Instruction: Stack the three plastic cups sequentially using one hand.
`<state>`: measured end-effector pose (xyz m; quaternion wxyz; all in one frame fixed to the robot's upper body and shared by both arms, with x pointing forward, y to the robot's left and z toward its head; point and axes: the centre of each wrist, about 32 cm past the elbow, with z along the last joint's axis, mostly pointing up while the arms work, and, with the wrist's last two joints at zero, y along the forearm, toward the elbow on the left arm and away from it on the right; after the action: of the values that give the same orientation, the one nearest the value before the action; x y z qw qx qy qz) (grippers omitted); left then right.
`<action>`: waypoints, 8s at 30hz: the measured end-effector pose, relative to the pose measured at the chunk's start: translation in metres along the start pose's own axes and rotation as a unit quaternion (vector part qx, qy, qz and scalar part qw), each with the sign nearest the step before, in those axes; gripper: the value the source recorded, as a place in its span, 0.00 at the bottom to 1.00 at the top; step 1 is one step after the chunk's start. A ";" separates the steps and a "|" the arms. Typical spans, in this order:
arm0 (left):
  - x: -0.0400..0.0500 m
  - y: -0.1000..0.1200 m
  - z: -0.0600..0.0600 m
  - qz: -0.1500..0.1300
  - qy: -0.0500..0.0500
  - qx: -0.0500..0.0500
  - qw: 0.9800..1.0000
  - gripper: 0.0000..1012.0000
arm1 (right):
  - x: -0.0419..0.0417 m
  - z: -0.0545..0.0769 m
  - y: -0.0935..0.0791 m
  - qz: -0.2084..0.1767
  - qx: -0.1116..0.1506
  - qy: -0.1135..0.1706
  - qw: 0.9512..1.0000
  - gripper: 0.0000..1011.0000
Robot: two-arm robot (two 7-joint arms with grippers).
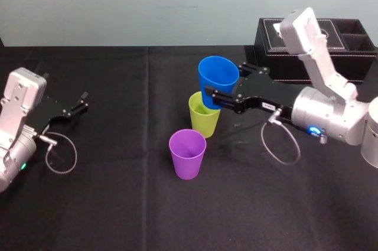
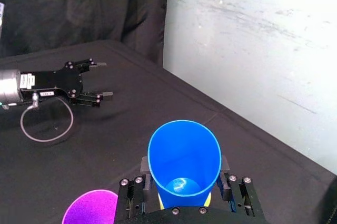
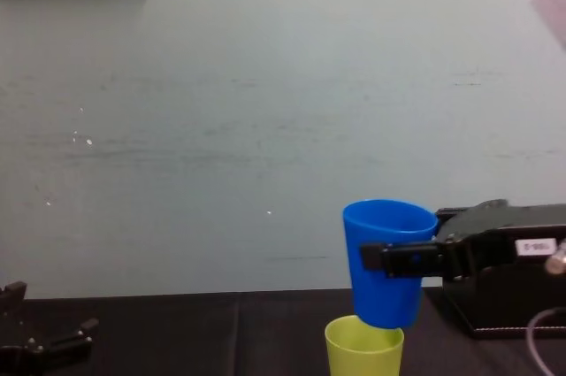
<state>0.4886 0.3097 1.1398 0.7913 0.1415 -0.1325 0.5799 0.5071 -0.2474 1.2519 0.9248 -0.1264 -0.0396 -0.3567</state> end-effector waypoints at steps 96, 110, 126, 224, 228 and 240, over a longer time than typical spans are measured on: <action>0.0000 0.000 0.000 0.000 0.000 0.000 1.000 1.00 | 0.0065 -0.034 0.031 0.010 -0.017 0.016 1.000 0.99; 0.0000 0.000 0.000 0.000 0.000 0.000 1.000 1.00 | 0.0051 -0.033 0.018 0.007 -0.010 0.008 1.000 0.99; 0.0000 0.000 0.000 0.000 0.000 0.000 1.000 1.00 | -0.0026 -0.036 -0.037 0.037 -0.002 0.009 0.999 0.99; 0.0000 0.000 0.000 0.000 0.000 0.000 1.000 1.00 | -0.0342 -0.075 0.025 0.118 -0.054 0.044 0.991 0.92; 0.0000 0.000 0.000 0.000 0.000 0.000 1.000 1.00 | -0.0342 -0.075 0.025 0.118 -0.053 0.044 0.991 0.80; 0.0000 0.000 0.000 0.000 0.000 0.000 1.000 1.00 | -0.0340 -0.075 0.024 0.117 -0.053 0.045 0.991 0.72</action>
<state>0.4886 0.3097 1.1398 0.7913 0.1415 -0.1325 0.5799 0.4969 -0.2276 1.1689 0.9530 -0.1630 0.0360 -0.2528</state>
